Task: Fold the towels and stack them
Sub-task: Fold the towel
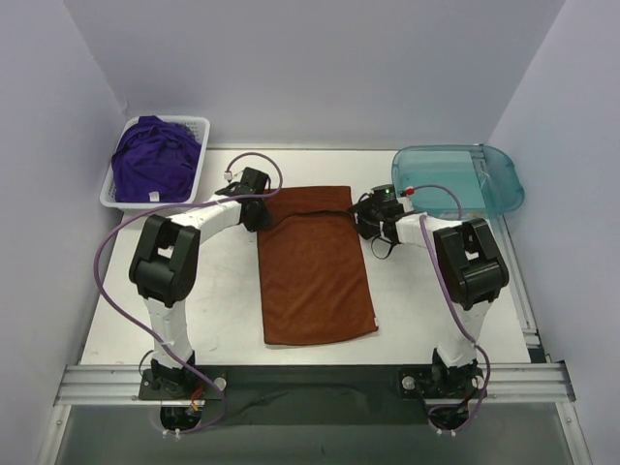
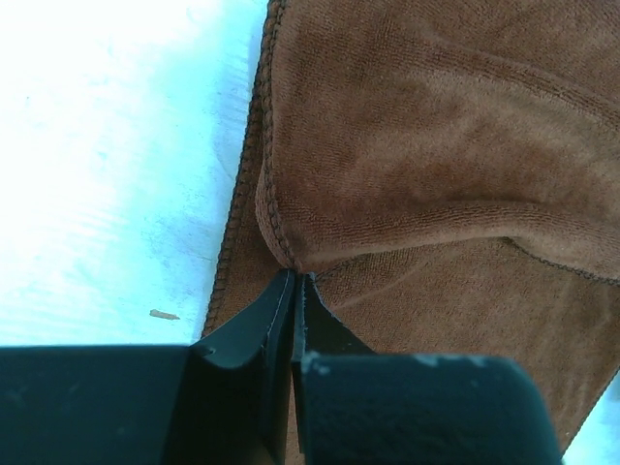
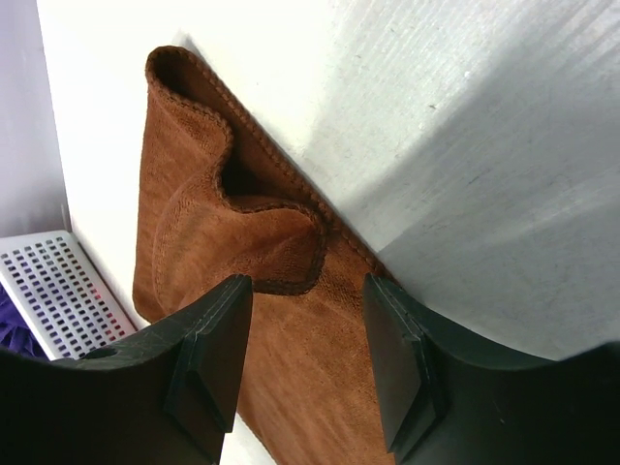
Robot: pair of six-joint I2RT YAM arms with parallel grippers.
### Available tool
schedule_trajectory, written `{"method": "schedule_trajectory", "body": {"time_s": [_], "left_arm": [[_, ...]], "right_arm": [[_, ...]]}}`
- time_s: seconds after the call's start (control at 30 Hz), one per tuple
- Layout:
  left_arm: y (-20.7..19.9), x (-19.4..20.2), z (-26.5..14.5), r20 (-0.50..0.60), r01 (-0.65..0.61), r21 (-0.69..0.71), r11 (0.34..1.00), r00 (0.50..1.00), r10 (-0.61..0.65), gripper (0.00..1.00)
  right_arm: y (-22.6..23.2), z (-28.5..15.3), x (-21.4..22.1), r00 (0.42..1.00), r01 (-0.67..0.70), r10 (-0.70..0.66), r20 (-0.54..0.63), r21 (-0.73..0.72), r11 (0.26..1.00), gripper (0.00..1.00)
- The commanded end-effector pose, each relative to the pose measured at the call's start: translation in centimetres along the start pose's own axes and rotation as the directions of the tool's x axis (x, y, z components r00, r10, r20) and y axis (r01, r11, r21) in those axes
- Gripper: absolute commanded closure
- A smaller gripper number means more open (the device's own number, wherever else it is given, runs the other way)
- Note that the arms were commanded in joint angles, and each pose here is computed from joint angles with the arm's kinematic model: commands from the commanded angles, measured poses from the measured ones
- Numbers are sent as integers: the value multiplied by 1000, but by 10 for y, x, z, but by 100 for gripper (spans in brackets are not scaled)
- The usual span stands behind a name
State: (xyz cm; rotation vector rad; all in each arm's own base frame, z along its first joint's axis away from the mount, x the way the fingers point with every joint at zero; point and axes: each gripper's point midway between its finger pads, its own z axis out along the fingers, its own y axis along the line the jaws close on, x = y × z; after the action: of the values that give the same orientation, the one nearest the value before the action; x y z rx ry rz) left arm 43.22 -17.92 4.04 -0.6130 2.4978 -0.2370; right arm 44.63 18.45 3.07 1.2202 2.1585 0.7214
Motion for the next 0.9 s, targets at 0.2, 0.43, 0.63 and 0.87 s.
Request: {"method": "schedule_trajectory", "body": {"time_s": [0.2, 0.43, 0.63, 0.87], "left_arm": [[-12, -16, -18, 41, 1, 64, 998, 999, -4, 93], [-11, -15, -17, 37, 1, 69, 998, 999, -3, 93], [-10, -15, -18, 35, 0, 67, 998, 999, -2, 93], [-8, -15, -18, 35, 4, 64, 998, 999, -6, 93]], "right_arm": [[17, -1, -5, 996, -61, 62, 68, -8, 998, 51], [23, -1, -10, 993, -70, 71, 95, -19, 997, 52], [23, 4, -10, 991, -89, 89, 98, -11, 996, 55], [17, 7, -8, 990, -103, 102, 94, 5, 995, 56]]}}
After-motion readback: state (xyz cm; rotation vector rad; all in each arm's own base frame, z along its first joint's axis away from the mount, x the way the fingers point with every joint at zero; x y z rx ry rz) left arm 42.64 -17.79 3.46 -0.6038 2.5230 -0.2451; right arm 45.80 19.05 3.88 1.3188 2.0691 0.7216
